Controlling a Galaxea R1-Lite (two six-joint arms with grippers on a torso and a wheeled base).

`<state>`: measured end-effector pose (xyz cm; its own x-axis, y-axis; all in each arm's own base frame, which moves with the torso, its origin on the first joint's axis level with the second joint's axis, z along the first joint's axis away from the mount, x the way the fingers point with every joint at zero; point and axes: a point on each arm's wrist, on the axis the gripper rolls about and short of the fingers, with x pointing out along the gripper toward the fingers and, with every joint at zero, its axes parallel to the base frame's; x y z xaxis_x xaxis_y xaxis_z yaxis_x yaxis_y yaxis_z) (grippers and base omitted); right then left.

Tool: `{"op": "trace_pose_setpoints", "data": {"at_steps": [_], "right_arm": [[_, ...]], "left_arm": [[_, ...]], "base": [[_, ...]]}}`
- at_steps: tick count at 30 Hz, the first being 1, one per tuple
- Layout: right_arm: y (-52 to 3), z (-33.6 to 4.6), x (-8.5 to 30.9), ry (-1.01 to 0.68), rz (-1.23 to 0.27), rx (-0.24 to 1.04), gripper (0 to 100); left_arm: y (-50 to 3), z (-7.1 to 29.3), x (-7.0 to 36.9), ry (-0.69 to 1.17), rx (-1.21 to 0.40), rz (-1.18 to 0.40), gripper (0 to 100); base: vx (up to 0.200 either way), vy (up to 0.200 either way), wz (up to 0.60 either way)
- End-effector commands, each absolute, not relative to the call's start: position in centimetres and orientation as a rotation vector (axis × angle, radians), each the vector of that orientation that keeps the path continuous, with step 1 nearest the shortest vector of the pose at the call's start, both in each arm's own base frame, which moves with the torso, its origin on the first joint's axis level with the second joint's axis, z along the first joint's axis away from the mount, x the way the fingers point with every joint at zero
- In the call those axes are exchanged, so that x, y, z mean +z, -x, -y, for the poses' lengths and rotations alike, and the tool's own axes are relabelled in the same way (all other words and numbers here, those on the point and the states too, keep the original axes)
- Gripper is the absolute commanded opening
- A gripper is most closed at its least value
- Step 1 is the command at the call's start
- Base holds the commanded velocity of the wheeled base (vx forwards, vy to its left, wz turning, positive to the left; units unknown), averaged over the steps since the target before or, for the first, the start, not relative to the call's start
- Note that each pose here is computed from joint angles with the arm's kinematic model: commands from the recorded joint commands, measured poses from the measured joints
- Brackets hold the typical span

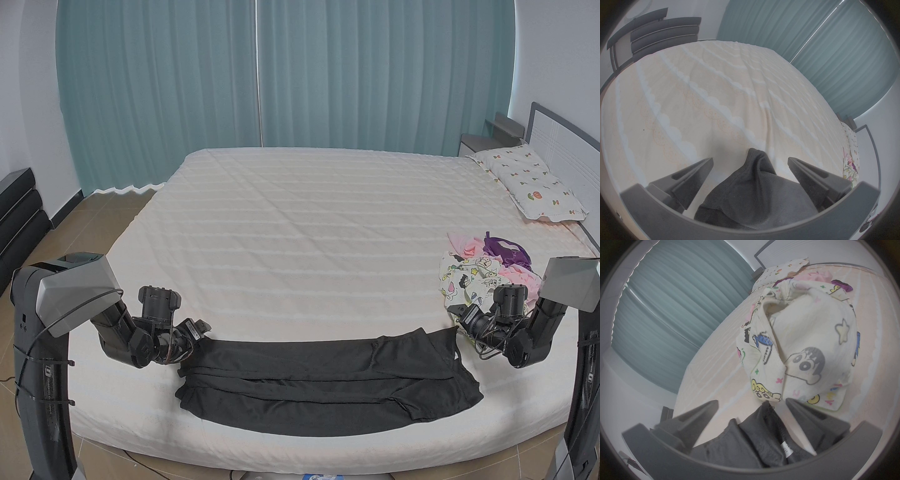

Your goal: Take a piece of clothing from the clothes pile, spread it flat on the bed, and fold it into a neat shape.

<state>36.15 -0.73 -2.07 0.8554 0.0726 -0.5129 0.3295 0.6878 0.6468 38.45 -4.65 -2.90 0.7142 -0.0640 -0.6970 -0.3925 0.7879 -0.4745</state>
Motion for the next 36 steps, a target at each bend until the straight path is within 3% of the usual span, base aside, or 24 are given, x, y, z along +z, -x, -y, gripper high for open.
{"op": "trace_pose_setpoints", "data": {"at_steps": [1,6,9,16,36], "right_arm": [[-31.6,0.7,1.5,-0.866,-0.547,-0.144,100],[-27.8,0.3,2.5,-0.885,-0.558,-0.119,100],[-25.9,0.1,2.9,-0.897,-0.542,-0.093,100],[-24.7,-0.6,1.1,-0.948,-0.625,-0.115,100],[-23.0,-1.1,-0.1,-1.009,-0.628,-0.111,100]], "left_arm": [[-37.7,3.9,2.2,0.677,0.164,-0.668,100],[-35.9,4.1,3.4,0.675,0.15,-0.676,100],[-33.0,3.9,2.3,0.689,0.163,-0.766,100],[-30.3,4.1,1.0,0.791,0.128,-0.904,100],[-29.6,6.3,-2.0,0.674,0.136,-0.956,100]], "base": [[0.0,0.0,0.0],[0.0,0.0,0.0],[0.0,0.0,0.0],[-0.2,0.0,0.0],[-0.02,0.0,0.0]]}}
